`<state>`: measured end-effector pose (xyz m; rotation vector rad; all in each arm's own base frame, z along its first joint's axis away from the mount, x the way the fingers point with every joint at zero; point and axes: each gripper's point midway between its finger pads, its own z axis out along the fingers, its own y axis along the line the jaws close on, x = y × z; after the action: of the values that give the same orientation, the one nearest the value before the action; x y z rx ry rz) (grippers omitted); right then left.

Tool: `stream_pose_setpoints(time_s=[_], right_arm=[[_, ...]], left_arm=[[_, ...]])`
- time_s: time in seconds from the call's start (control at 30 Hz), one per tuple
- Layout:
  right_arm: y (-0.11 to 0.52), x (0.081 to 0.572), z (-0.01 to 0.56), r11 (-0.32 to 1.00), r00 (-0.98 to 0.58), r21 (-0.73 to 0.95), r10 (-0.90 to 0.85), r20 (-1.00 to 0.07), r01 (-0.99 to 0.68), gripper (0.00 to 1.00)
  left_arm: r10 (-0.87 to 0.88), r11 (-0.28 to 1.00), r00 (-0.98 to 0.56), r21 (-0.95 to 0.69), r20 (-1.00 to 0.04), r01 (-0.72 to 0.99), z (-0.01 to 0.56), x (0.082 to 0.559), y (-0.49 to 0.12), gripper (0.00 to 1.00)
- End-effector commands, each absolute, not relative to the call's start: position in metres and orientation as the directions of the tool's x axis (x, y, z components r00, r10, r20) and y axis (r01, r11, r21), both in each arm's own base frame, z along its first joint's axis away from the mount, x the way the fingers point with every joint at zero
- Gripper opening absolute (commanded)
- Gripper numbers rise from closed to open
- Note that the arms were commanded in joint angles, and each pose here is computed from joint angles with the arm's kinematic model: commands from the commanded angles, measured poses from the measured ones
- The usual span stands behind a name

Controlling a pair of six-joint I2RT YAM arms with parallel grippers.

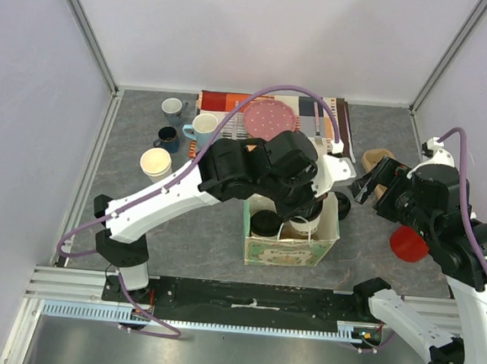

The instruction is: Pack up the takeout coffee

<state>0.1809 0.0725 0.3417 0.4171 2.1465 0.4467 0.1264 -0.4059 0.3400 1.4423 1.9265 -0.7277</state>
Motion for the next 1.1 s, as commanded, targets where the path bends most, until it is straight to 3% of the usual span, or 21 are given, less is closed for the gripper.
stream_pose_setpoints(time_s=[0.0, 0.33, 0.7, 0.97, 1.07], right_arm=[[0.069, 0.179, 0.339, 0.885, -0.56, 0.445, 0.441, -0.701, 0.14, 0.98], [0.066, 0.174, 0.334, 0.889, -0.568, 0.433, 0.437, -0.697, 0.152, 0.98], [0.071, 0.181, 0.324, 0.903, -0.607, 0.403, 0.403, -0.685, 0.145, 0.98], [0.071, 0.182, 0.324, 0.907, -0.609, 0.396, 0.396, -0.687, 0.143, 0.98], [0.068, 0.183, 0.325, 0.905, -0.596, 0.394, 0.407, -0.692, 0.16, 0.98]], left_arm=[[0.632, 0.252, -0.22, -0.071, -0.743, 0.965, 0.336, 0.114, -0.413, 0.02], [0.679, 0.34, -0.251, -0.009, -0.69, 0.941, 0.297, 0.133, -0.422, 0.02], [0.638, 0.402, -0.341, -0.079, -0.691, 0.912, 0.28, 0.128, -0.434, 0.02], [0.545, 0.309, -0.192, -0.017, -0.816, 0.951, 0.284, 0.115, -0.448, 0.02], [0.559, 0.291, -0.129, 0.048, -0.819, 0.956, 0.273, 0.116, -0.443, 0.02]])
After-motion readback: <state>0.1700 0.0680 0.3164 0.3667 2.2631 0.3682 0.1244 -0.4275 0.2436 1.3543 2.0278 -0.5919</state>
